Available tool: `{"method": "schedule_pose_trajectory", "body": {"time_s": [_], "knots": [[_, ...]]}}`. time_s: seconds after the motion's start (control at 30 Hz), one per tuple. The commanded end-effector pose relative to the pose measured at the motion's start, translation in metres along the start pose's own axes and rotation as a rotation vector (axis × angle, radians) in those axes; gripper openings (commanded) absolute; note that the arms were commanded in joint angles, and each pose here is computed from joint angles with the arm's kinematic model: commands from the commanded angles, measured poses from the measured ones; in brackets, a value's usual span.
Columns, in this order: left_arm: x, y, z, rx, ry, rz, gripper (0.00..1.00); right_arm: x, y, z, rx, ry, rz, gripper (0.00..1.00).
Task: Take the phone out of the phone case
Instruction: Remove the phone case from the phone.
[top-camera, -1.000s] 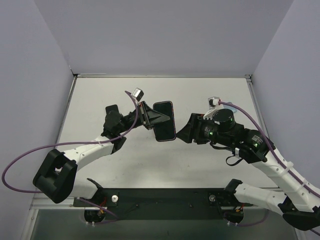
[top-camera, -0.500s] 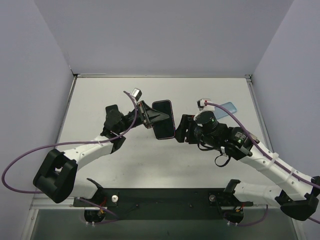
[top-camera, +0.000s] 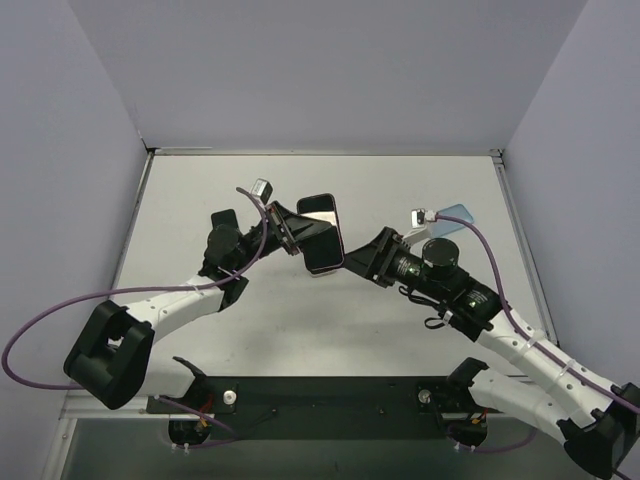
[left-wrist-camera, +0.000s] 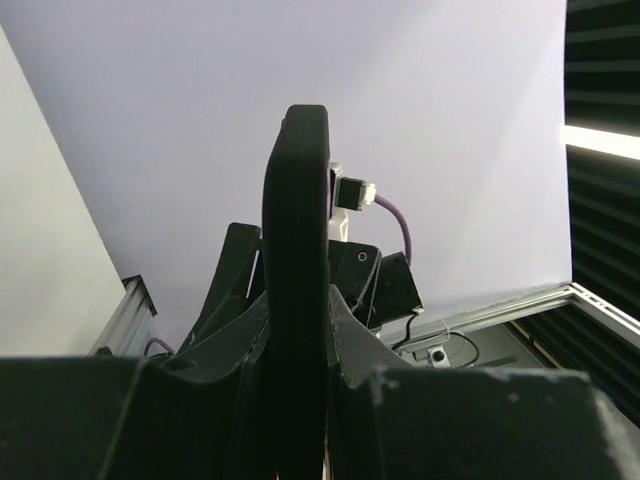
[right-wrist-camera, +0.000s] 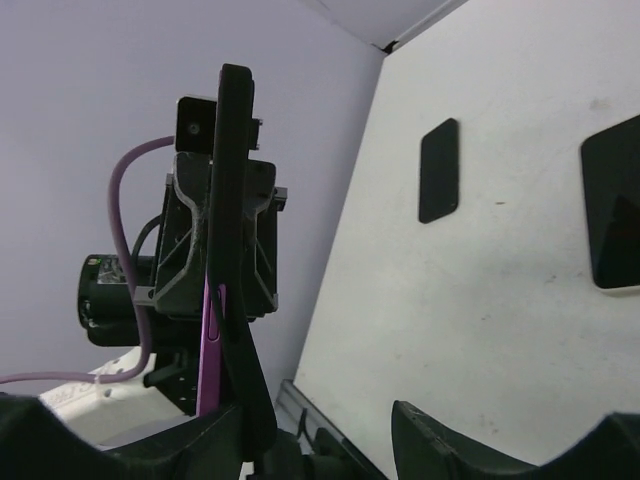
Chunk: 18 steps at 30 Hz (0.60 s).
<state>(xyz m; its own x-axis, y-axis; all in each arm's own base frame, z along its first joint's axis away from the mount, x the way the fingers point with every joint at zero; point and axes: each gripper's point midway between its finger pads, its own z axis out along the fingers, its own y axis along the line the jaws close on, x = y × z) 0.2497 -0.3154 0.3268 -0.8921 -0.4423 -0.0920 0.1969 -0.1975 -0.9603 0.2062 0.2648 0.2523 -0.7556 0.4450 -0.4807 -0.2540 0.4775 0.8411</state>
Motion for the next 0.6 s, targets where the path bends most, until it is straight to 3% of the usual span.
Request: {"method": "schedule_pose_trajectory", "body": {"time_s": [0.0,0.23,0.57], "knots": [[0.045,-0.103,-0.016,0.324,0.138,0.07,0.0,-0.013,0.036,0.019,-0.186,-0.041,0.084,0.53],[0.047,-0.1,-0.017,0.329,0.13,0.063,0.0,-0.019,0.059,0.035,-0.321,-0.027,0.21,0.47],[0.056,-0.096,-0.02,0.306,0.121,0.072,0.0,-0.038,0.061,0.049,-0.243,-0.071,0.164,0.38]]}}
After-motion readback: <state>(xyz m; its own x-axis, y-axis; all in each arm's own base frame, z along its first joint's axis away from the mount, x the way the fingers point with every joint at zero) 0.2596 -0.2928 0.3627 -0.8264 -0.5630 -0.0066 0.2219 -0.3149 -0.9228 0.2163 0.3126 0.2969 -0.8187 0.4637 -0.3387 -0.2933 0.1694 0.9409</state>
